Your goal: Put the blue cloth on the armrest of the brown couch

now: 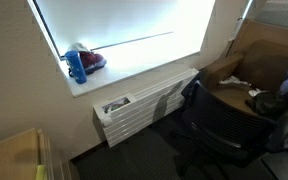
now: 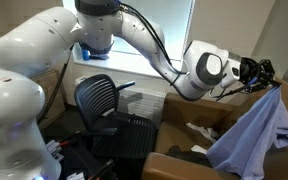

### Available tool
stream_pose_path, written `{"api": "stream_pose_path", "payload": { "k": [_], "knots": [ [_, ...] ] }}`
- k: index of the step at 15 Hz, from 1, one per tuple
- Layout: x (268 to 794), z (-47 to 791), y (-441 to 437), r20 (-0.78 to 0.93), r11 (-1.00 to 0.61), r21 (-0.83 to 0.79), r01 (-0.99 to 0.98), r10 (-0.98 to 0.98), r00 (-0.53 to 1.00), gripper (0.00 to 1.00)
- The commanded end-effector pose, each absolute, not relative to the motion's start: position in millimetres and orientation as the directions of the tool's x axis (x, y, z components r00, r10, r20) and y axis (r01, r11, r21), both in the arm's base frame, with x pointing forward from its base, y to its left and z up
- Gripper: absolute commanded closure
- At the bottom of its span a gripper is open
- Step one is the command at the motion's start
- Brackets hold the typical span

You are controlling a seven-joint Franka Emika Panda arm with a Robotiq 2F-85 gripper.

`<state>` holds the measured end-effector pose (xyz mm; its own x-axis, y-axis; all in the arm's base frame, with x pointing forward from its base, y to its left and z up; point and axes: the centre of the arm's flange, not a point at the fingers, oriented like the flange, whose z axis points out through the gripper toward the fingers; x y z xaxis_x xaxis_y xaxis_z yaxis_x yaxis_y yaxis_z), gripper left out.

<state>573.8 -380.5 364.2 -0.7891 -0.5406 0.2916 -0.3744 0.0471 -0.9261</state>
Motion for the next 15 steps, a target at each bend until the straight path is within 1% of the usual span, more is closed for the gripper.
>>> {"api": "stream_pose_path", "payload": {
  "k": [1, 3, 6, 10, 13, 15],
  "knots": [
    [518, 385, -388, 0.303, 0.103, -0.893, -0.439, -0.582, -0.754, 1.0],
    [506, 388, -389, 0.304, 0.13, -0.869, -0.478, -0.622, -0.722, 1.0],
    [501, 349, -374, 0.27, 0.12, -0.849, -0.514, -0.738, -0.619, 1.0],
    [539, 293, -330, 0.186, 0.143, -0.814, -0.563, -0.854, -0.485, 1.0],
    [543, 251, -296, 0.182, 0.154, -0.704, -0.693, -0.905, -0.386, 1.0],
    [522, 212, -292, 0.233, 0.159, -0.609, -0.777, -0.901, -0.367, 1.0]
  ]
}}
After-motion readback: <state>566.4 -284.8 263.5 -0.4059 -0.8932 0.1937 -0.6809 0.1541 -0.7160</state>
